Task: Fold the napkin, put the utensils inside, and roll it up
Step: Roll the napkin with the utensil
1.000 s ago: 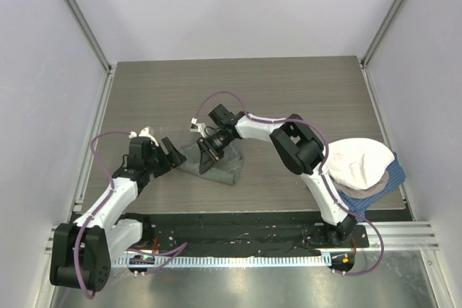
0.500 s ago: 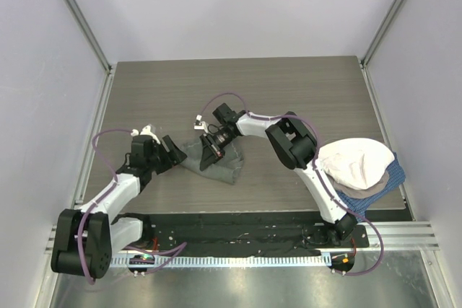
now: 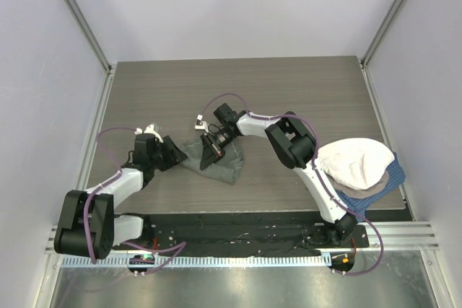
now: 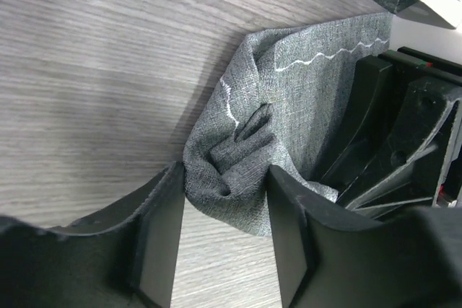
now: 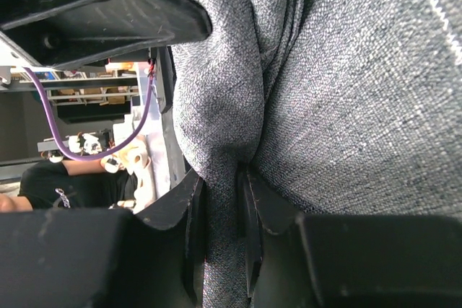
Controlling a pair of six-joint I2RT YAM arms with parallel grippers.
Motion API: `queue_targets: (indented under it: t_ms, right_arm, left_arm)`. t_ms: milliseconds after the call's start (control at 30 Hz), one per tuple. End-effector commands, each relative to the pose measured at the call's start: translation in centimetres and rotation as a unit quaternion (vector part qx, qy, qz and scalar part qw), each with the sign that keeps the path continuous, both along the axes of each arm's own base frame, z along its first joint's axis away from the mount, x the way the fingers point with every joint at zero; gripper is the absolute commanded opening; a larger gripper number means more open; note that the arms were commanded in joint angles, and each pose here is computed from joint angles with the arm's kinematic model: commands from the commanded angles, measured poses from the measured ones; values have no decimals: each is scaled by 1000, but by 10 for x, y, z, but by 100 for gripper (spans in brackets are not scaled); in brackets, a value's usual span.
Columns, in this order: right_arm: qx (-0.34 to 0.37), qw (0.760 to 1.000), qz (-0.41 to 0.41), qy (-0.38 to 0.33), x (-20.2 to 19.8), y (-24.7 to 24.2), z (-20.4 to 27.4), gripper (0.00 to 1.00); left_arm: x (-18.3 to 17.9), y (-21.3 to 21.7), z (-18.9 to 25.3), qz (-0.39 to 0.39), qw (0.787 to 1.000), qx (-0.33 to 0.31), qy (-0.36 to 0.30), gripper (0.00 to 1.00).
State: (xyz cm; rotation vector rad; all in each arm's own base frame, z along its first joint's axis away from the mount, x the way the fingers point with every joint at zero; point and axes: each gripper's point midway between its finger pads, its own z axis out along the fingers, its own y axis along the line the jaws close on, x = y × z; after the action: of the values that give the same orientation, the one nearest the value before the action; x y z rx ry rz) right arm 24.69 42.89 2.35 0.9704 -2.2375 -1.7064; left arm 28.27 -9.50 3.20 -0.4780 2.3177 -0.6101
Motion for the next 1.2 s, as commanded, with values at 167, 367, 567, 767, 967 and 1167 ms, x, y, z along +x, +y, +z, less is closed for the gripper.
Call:
queue_targets:
  t_ms: [167, 367, 567, 767, 967, 1167]
  right_arm:
    - [-37, 998, -35, -31, 21, -1, -10, 18]
    - [-33, 992, -63, -104, 39, 3, 34, 39]
    - [-40, 975, -96, -198, 59, 0, 68, 58]
    - [-81, 908, -141, -386, 81, -7, 94, 66]
    - [-88, 778, -172, -598, 63, 5, 113, 73]
    - [-89, 722, -136, -672, 30, 16, 93, 75]
  left_arm:
    - [22, -3, 18, -14, 999, 3, -41, 28]
    - [19, 0, 16, -8, 1000, 9, -24, 20]
    - [16, 0, 16, -5, 1000, 8, -3, 19]
    - [14, -1, 14, -1, 1000, 6, 31, 18]
    - [15, -7, 11, -8, 998, -9, 56, 18]
    - [17, -13, 11, -18, 998, -23, 63, 17]
